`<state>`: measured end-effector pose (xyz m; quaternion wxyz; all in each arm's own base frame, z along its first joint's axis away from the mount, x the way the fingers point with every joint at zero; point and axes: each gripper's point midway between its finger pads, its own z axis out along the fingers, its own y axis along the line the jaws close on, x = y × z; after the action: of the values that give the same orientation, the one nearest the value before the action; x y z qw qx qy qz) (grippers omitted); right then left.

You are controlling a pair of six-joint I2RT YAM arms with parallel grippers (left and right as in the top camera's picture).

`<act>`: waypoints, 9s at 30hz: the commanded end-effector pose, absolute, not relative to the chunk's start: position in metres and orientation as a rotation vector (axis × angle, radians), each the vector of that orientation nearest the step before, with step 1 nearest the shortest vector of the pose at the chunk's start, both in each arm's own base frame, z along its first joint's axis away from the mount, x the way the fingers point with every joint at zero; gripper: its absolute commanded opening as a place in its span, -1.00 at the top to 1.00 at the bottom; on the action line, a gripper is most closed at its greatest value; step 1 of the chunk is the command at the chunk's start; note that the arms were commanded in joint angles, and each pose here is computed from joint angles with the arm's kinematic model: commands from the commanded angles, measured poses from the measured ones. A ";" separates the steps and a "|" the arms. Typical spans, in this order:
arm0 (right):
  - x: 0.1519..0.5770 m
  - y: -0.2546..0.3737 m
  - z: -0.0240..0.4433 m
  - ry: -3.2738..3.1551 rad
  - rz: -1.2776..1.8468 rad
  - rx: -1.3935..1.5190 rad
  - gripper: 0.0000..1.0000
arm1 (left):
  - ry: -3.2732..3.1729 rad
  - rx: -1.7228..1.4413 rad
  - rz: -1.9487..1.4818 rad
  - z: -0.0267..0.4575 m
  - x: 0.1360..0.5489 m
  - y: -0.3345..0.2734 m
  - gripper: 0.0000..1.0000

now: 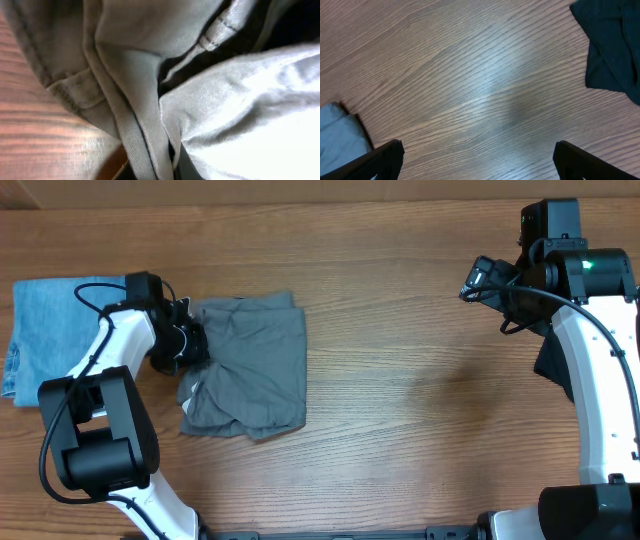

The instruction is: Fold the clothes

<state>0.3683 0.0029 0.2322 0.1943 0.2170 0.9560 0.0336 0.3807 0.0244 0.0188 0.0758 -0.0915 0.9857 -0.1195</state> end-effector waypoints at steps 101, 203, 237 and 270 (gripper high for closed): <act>0.369 0.003 0.231 2.678 0.098 0.617 -1.00 | 2.255 -1.016 0.676 0.221 0.403 0.383 -1.00; 0.369 0.003 0.231 2.678 0.098 0.617 -1.00 | 2.305 -0.970 -0.970 0.071 0.366 0.175 0.92; 0.370 0.003 0.231 2.677 0.099 0.616 -1.00 | 2.421 -0.793 0.397 0.207 0.290 0.216 -1.00; 0.369 0.003 0.231 2.678 0.098 0.617 -1.00 | 2.421 -0.792 0.397 0.207 0.290 0.216 -1.00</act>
<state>0.3685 0.0029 0.2319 0.1942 0.2173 0.9560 0.0334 0.2903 0.2139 0.2084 0.2834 -0.3065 0.8982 0.1376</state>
